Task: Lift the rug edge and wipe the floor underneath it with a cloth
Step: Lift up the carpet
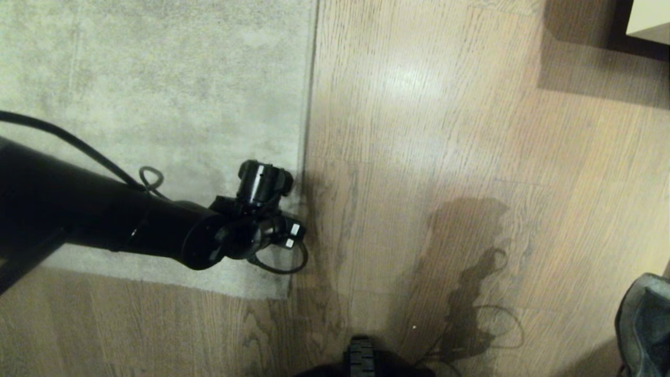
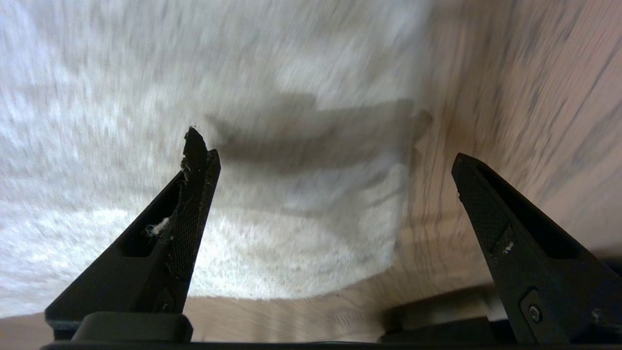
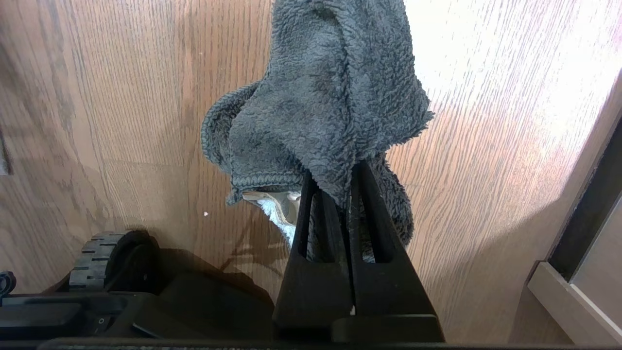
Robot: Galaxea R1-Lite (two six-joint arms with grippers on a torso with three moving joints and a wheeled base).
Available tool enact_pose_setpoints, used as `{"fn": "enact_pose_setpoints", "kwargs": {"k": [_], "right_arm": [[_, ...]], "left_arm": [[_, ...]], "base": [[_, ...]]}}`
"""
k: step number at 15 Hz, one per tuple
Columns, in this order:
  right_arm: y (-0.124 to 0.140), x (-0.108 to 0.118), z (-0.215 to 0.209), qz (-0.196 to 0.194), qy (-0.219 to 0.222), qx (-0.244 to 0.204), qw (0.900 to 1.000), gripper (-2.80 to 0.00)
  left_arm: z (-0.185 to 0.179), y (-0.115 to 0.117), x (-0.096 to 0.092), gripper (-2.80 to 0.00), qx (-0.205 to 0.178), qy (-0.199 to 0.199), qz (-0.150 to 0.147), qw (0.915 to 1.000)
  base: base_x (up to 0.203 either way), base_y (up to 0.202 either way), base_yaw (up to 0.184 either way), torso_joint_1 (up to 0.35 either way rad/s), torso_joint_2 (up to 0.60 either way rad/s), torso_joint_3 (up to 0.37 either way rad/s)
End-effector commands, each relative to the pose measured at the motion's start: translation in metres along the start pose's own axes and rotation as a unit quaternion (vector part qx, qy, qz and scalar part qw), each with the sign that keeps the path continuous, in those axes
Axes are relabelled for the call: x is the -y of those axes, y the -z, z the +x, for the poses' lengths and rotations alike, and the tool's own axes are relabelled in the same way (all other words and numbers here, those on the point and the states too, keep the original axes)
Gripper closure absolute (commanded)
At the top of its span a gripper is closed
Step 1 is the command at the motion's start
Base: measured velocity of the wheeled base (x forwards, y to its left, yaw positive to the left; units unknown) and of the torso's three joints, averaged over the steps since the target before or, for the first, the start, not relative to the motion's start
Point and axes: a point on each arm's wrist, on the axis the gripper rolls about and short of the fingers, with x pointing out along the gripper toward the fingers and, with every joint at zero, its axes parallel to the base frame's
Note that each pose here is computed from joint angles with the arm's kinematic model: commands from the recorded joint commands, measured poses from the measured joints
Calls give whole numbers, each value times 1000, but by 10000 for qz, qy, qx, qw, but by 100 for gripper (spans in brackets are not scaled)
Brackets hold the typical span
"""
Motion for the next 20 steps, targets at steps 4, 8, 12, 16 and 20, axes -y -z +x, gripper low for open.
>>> {"fn": "enact_pose_setpoints", "kwargs": {"k": [4, 8, 12, 16, 20], "right_arm": [[0, 0, 0, 2, 0, -5, 10000, 0], [0, 0, 0, 2, 0, -5, 10000, 0], [0, 0, 0, 2, 0, -5, 10000, 0], [0, 0, 0, 2, 0, -5, 10000, 0], [0, 0, 0, 2, 0, -5, 10000, 0]], "left_arm": [[10, -2, 16, -280, -53, -254, 136, 9996], [12, -1, 19, -280, -93, -546, 382, 9977], [9, -5, 21, -280, -263, -548, 737, 9954], [7, -13, 24, -280, -398, -744, 902, 9923], [9, -13, 20, -280, -452, -837, 1289, 9871]], "base": [[0, 0, 0, 0, 0, 0], [0, 0, 0, 0, 0, 0], [0, 0, 0, 0, 0, 0], [0, 0, 0, 0, 0, 0], [0, 0, 0, 0, 0, 0]]}}
